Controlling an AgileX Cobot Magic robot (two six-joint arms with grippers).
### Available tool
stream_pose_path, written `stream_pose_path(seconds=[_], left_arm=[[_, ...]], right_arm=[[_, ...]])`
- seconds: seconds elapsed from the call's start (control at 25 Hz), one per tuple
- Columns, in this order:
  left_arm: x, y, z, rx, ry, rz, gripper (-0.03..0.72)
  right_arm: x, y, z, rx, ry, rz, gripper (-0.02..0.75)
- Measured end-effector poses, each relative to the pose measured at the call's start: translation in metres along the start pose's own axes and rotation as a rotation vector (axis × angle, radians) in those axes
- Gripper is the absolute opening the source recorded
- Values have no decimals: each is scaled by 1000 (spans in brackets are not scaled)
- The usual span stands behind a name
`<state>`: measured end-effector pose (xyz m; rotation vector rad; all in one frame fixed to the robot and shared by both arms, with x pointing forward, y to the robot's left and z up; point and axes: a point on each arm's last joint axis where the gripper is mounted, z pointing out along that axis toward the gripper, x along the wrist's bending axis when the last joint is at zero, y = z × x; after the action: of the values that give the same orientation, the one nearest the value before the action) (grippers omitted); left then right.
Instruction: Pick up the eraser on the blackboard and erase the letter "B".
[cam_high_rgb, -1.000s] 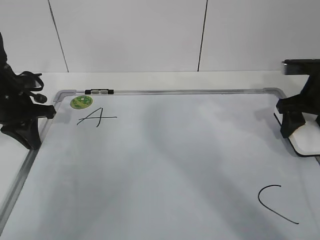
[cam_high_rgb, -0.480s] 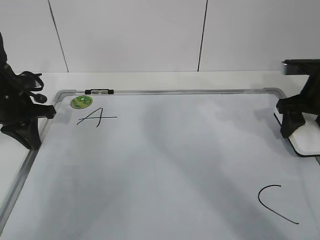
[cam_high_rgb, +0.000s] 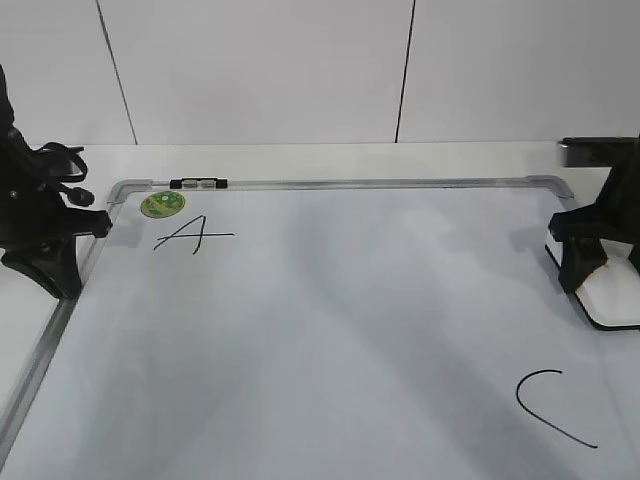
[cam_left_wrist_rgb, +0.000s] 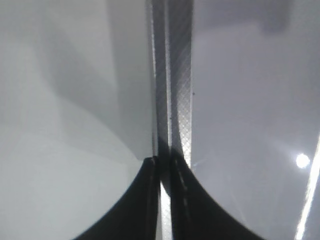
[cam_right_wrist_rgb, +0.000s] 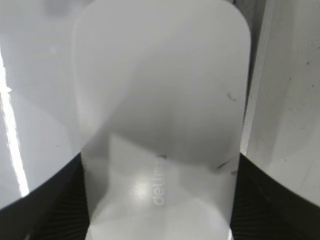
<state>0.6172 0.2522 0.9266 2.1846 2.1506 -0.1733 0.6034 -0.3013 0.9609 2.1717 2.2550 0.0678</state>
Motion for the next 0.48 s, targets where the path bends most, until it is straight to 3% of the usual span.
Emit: stream_pose_path(seconds=[0.48], left_arm=[[0,0,0,0,0,0,20]], right_arm=[[0,0,1,4,1,3,602]])
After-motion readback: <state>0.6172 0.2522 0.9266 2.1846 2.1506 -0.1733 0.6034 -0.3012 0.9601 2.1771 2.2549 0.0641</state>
